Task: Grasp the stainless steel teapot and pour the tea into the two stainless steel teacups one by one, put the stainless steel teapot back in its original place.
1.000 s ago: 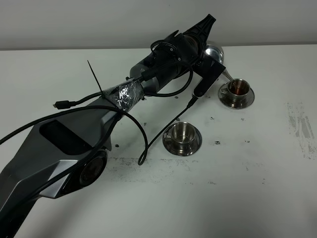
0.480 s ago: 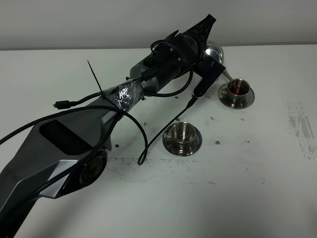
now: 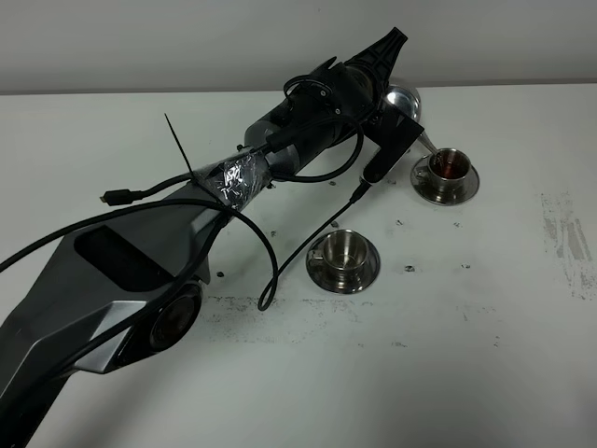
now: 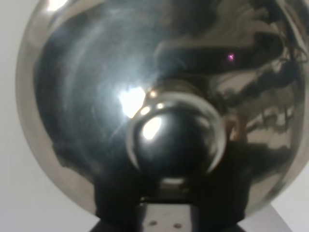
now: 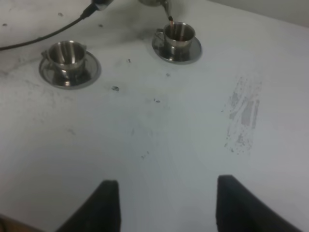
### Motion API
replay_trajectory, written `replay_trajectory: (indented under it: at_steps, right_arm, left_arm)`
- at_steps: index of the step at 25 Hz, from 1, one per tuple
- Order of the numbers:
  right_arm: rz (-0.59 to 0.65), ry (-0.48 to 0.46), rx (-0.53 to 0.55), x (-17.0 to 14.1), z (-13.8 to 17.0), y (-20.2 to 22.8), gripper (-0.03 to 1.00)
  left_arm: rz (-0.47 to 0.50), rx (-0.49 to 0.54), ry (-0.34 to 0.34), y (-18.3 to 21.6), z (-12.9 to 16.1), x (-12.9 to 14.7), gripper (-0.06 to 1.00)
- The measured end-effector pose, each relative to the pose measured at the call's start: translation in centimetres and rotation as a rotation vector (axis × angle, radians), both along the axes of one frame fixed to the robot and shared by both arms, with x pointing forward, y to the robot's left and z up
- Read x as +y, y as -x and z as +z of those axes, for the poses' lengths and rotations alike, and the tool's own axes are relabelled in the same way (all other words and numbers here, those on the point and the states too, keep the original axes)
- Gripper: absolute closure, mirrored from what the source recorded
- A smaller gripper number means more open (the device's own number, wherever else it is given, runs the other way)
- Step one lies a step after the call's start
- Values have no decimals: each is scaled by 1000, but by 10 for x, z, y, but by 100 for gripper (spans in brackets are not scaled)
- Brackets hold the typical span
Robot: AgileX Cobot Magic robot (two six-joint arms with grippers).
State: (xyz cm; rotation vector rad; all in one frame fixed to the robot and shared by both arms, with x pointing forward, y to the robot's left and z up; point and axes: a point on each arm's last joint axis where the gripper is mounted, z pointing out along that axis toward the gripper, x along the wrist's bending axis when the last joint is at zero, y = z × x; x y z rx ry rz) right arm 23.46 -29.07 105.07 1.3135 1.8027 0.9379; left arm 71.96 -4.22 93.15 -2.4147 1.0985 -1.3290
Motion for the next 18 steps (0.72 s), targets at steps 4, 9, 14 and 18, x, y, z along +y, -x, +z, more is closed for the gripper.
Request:
replay_trajectory:
  at_steps: [4,9,14,18]
  right_arm:
    - [0,0,0,0,0,0,54]
    - [0,0,0,0,0,0,54]
    - [0,0,0,0,0,0,54]
    - [0,0,0,0,0,0,54]
  left_arm:
    - [-2,-1,-3,0,0,0,77]
    - [-11,-5,-16,0,0,0,77]
    - [-15,-6,-22,0,0,0,77]
    - [-17,-7,-24,0,0,0,77]
